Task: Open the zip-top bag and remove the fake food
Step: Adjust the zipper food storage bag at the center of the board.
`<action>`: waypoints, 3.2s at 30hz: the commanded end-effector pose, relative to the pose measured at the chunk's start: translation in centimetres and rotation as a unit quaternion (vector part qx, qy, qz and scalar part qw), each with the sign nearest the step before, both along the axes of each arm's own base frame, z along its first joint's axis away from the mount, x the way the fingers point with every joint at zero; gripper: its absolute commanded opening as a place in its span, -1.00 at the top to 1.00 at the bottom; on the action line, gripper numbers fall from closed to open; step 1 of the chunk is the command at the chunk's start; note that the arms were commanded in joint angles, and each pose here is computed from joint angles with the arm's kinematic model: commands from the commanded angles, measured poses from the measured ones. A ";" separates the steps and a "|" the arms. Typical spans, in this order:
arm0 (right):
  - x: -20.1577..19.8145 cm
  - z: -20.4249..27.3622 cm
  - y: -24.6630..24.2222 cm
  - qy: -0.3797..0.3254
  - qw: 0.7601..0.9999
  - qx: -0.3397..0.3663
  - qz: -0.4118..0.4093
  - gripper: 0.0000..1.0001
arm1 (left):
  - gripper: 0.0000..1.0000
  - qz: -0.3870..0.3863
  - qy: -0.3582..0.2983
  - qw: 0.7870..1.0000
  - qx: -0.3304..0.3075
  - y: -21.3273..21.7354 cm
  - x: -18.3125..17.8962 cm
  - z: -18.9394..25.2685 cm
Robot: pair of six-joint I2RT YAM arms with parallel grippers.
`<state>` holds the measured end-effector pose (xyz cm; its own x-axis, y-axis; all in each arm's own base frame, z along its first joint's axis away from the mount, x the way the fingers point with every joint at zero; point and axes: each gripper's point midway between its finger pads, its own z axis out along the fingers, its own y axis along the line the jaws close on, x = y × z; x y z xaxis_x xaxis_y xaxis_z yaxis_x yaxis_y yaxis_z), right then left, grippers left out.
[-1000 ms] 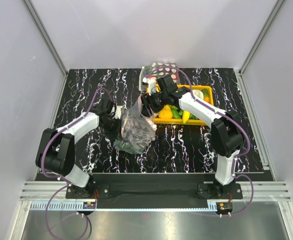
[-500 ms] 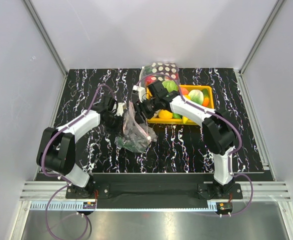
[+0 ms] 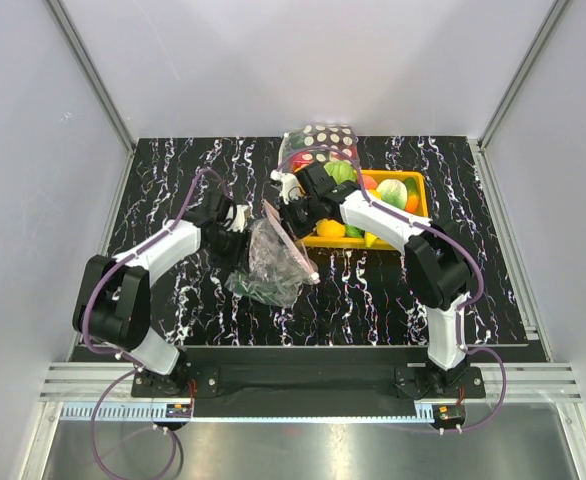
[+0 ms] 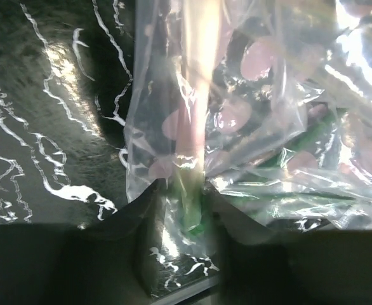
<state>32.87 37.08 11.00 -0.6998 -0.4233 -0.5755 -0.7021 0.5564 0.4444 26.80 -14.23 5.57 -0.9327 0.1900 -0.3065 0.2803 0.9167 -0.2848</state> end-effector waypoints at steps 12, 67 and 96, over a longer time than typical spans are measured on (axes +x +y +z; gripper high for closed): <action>2.9 8.4 -0.7 -0.065 0.990 -0.022 -0.124 1.00 | -0.86 0.159 -0.159 0.962 -0.152 -2.4 4.5 20.0; 7.7 12.9 -10.9 -0.203 0.912 -0.179 -0.309 0.64 | 0.77 0.055 -0.018 0.987 -0.149 -3.4 1.2 18.5; -6.1 25.0 2.3 -0.054 0.985 0.156 0.040 -0.25 | 0.84 0.051 -0.027 0.974 -0.218 -6.5 5.5 20.1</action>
